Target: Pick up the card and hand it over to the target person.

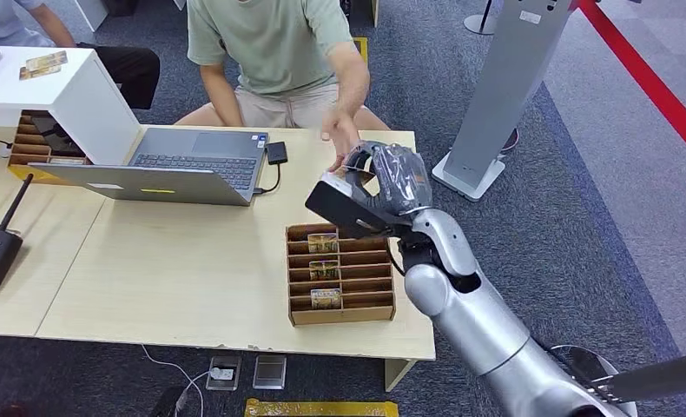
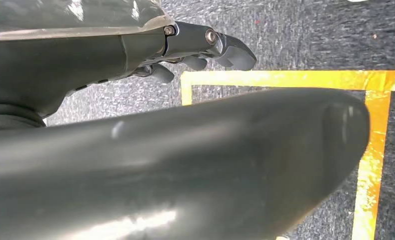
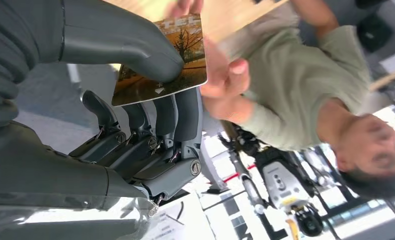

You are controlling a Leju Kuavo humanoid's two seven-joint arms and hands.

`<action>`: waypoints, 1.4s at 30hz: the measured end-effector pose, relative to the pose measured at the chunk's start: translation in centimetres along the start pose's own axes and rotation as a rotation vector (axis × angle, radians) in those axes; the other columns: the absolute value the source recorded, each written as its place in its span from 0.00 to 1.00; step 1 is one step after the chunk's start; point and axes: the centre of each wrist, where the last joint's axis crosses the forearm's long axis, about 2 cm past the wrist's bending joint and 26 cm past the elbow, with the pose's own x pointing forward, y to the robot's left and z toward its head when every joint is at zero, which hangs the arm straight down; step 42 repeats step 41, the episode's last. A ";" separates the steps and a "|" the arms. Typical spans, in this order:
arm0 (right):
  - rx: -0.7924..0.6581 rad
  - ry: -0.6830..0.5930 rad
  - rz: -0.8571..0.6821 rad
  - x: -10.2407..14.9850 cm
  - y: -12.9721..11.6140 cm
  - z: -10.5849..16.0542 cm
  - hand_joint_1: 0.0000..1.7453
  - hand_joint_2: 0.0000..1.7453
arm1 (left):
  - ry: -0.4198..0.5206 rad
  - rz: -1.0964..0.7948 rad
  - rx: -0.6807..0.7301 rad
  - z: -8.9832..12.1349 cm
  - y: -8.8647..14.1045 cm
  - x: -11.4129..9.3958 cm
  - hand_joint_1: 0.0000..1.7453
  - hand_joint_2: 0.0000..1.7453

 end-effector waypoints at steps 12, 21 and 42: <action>-0.023 0.103 0.078 -1.1 -1.2 -0.7 0.86 1.00 | 0.011 0.056 -0.009 0.0 -0.6 -0.6 0.00 0.00; -0.076 0.058 0.059 -1.0 -1.1 -0.6 0.00 1.00 | 0.020 0.045 -0.003 0.0 -0.4 -0.5 0.00 0.00; -0.374 -0.196 -0.380 -1.4 -2.4 5.6 0.00 1.00 | 0.043 0.129 0.032 0.0 -0.5 -0.4 0.00 0.00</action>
